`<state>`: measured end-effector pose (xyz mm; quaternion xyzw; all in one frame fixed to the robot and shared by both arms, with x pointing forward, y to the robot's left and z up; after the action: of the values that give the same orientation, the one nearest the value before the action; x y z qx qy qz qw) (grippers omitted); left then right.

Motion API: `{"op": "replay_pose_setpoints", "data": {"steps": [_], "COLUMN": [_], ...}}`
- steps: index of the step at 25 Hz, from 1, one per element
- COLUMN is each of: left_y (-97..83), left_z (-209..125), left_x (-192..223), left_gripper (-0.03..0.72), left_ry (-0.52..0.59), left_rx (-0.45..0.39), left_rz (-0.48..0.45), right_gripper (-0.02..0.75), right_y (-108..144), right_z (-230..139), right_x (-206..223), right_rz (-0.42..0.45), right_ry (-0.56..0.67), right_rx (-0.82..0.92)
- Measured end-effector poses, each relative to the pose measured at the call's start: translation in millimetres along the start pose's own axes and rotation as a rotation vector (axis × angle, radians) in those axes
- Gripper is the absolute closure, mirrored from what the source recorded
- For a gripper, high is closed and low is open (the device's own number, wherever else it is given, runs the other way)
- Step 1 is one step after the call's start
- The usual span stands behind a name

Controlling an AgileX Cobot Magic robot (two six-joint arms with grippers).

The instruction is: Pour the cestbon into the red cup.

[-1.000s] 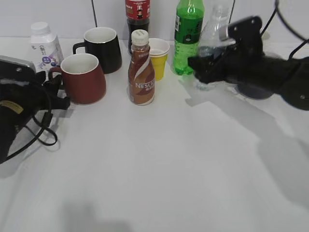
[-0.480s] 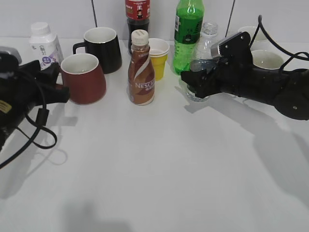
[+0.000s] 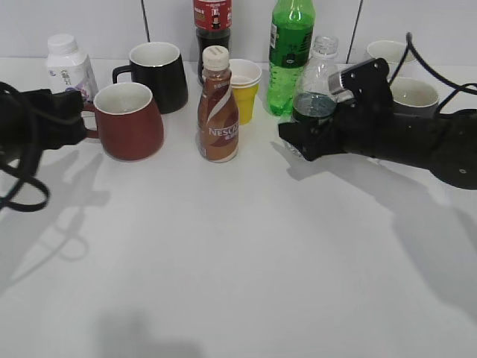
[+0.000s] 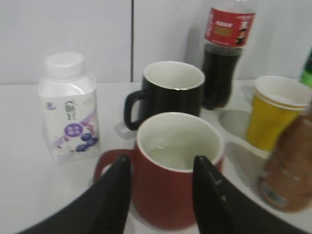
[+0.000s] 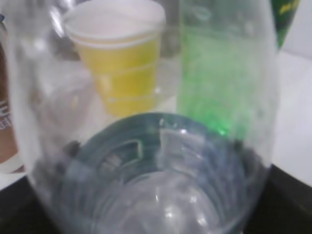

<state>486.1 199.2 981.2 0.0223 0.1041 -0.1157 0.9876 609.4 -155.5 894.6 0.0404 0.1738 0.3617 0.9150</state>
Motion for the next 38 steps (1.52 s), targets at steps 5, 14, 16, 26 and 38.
{"op": "replay_pose_setpoints", "data": {"steps": [5,14,16,26,38], "left_y": [-1.7,-5.5,-8.0,-8.7,14.7], "left_z": [17.8,33.9,35.8,59.1,52.1], "left_x": [-26.7,-78.8,-88.8,-144.8,-211.3], "left_gripper": [0.368,0.368,0.368,0.368,0.368], "left_ry": [0.058,0.188,0.241,0.576,0.74], "left_rx": [-0.04,-0.089,-0.079,0.148,0.168], "left_rz": [-0.073,-0.219,-0.262,-0.427,-0.363], "right_gripper": [0.076,0.078,0.079,0.095,0.12], "right_y": [4.2,17.3,21.3,41.6,61.2], "right_z": [-4.4,-1.0,-0.3,13.1,36.5], "right_x": [-15.9,-43.8,-49.3,-82.8,-113.8], "right_rz": [-0.049,-0.078,-0.068,-0.054,-0.034], "right_ry": [0.086,0.181,0.225,0.463,0.424], "right_rx": [0.043,0.094,0.105,0.201,0.135]}}
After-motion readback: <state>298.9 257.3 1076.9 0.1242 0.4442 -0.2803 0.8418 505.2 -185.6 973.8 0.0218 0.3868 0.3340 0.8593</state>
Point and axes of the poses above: a point on each arm's last joint axis where the gripper is mounted, x pointing out along that axis toward the gripper, y along the wrist's bending axis when the last joint is at zero, z = x × y, the point moved 1 cm from there along x, pointing out along that axis toward the gripper, and after that the axes turned 6 degrees about x, right-handed, at the moved point
